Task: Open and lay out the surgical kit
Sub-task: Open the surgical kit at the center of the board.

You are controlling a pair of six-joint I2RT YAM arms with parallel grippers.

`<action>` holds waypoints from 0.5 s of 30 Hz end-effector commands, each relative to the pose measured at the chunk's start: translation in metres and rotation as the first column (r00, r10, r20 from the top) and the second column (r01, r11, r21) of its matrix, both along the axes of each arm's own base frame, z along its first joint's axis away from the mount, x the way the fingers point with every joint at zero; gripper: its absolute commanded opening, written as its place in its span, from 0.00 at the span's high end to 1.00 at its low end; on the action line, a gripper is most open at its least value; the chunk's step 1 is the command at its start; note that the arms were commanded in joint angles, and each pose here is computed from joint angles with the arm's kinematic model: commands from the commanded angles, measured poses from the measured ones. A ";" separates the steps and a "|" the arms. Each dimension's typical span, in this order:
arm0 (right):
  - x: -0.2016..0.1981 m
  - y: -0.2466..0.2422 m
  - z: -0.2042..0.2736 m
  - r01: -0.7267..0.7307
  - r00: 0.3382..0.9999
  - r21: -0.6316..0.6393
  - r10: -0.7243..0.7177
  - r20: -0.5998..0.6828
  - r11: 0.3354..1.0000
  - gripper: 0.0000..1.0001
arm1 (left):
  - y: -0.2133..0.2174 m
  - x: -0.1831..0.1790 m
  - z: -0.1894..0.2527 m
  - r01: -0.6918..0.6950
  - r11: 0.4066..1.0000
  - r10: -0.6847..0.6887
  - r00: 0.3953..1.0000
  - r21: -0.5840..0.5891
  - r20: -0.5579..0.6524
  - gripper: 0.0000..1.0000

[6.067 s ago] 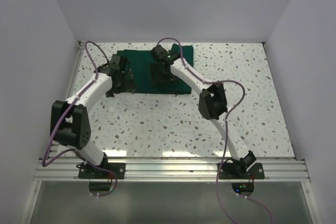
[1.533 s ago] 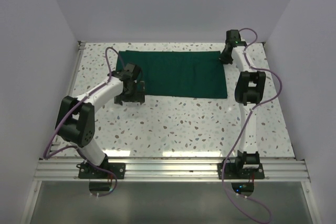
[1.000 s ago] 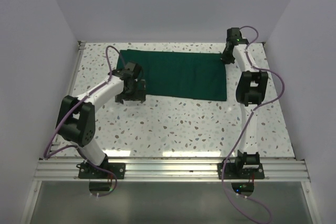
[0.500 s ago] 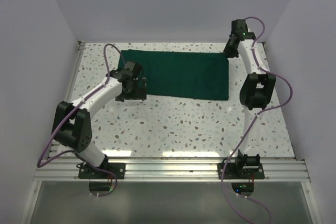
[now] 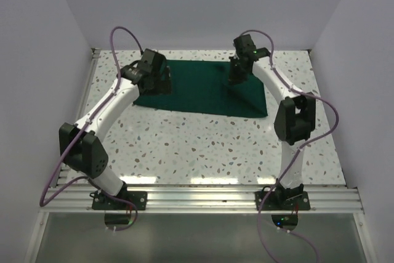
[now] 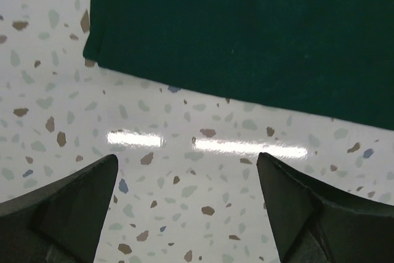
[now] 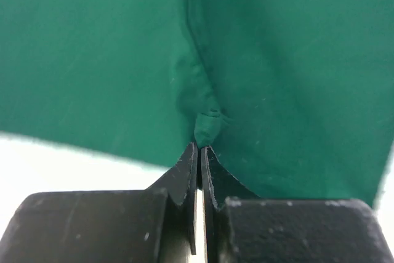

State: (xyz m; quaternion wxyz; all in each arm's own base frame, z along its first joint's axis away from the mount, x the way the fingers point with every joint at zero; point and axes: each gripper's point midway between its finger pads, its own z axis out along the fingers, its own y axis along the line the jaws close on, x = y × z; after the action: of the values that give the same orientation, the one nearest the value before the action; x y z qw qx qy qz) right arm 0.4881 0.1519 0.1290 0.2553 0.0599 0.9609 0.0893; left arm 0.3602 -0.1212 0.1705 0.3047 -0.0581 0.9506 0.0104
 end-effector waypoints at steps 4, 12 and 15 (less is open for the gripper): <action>-0.146 0.026 0.076 -0.135 0.990 0.144 0.129 0.049 0.980 1.00 | -0.004 0.040 0.050 -0.019 0.999 0.015 0.992 0.026 0.126 0.01; -0.291 -0.084 0.046 0.085 0.994 -0.124 -0.092 -0.058 0.989 1.00 | -0.021 0.050 0.040 -0.021 0.998 0.029 0.991 -0.061 0.134 0.01; -0.315 -0.111 0.036 0.156 0.977 -0.231 -0.184 -0.107 0.960 1.00 | -0.026 0.049 0.030 -0.027 0.996 0.037 0.993 -0.085 0.111 0.00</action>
State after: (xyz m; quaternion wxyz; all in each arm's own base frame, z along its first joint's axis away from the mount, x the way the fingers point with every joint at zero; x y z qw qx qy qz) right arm 0.2018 0.0752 0.1875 0.2636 0.0828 0.9597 0.0515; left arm 0.4054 -0.1371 0.2057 0.3548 -0.0748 0.9319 -0.0060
